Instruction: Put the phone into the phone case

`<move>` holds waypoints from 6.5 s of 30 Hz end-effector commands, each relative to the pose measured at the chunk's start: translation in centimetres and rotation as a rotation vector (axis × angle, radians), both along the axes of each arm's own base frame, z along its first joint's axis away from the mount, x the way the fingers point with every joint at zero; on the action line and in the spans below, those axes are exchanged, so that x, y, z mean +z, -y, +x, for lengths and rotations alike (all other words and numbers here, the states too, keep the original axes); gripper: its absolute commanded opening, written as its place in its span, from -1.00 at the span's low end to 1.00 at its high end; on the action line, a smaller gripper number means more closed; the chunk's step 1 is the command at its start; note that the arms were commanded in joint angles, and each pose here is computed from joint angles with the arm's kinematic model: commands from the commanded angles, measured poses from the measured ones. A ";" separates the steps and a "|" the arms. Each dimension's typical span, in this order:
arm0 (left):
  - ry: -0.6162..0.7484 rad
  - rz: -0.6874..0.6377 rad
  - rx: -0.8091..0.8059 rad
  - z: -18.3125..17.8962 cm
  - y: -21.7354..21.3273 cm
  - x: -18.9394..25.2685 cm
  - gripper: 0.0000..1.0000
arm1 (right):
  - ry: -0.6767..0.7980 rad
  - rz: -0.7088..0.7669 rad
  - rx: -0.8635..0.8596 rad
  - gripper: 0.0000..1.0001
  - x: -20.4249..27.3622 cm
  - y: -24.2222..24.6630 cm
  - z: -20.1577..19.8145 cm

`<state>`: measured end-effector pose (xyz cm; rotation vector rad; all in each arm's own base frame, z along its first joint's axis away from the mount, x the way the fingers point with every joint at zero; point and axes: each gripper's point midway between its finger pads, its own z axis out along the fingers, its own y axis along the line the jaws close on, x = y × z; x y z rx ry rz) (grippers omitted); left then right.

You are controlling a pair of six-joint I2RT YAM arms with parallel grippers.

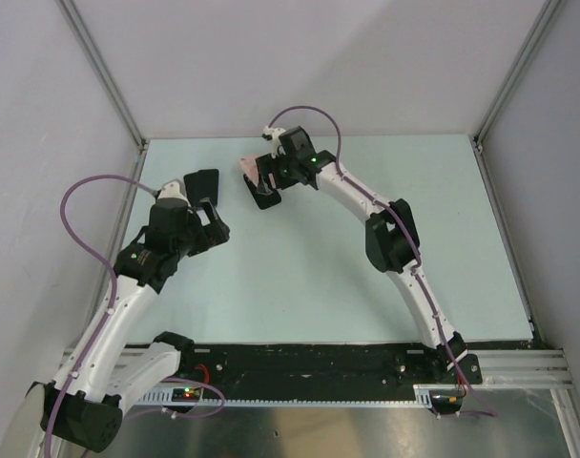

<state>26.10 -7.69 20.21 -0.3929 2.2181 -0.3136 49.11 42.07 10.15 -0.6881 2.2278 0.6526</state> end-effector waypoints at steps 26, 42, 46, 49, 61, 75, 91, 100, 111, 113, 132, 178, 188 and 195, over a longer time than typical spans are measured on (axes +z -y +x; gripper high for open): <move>-0.050 -0.197 0.013 2.2 3.3 -2.2 0.97 | -0.927 0.988 -0.208 0.14 5.2 8.1 -19.4; -0.078 -0.203 0.048 3.2 3.5 -3.7 0.97 | -1.130 1.125 -0.562 0.45 -0.3 11.4 -20.0; -0.080 -0.202 0.054 3.5 3.5 -3.7 0.97 | -1.137 1.121 -0.633 0.60 -1.2 12.4 -20.1; -0.082 -0.204 0.061 3.9 3.6 -3.6 0.97 | -1.149 1.110 -0.658 0.67 -1.6 12.8 -20.4; -0.049 -0.192 0.125 6.9 3.3 -1.9 0.97 | -1.133 0.999 -0.776 0.80 -3.0 15.3 -21.3; -0.038 0.312 0.161 22.5 -3.9 -2.3 0.97 | -0.440 0.556 -0.524 0.84 5.9 17.2 -20.3; -0.267 0.264 0.023 27.5 -7.4 -12.1 0.97 | -0.232 0.462 -0.400 0.90 10.2 18.8 -20.4; -0.390 0.244 0.037 27.4 -8.0 -14.4 0.97 | -0.226 0.475 -0.377 0.90 11.0 18.5 -20.7; -0.470 0.219 0.067 26.8 -8.4 -16.1 0.97 | -0.237 0.478 -0.362 0.90 11.1 18.3 -21.1; -0.477 0.216 0.065 26.8 -8.3 -16.2 0.97 | -0.240 0.477 -0.362 0.90 11.0 18.2 -21.2; -0.533 0.139 0.085 26.0 -7.2 -17.5 0.68 | -0.269 0.467 -0.345 0.88 10.3 17.8 -21.4; -0.531 -0.238 0.026 5.0 8.7 -15.2 0.01 | -0.329 0.435 -0.071 0.74 0.2 3.6 -21.8; -0.522 -0.322 -0.058 3.7 11.1 -13.7 0.02 | -0.376 0.442 -0.046 0.62 -3.6 0.3 -22.6; -0.534 -0.345 -0.090 3.0 11.8 -14.0 0.02 | -0.400 0.453 -0.074 0.46 -5.4 -1.1 -22.1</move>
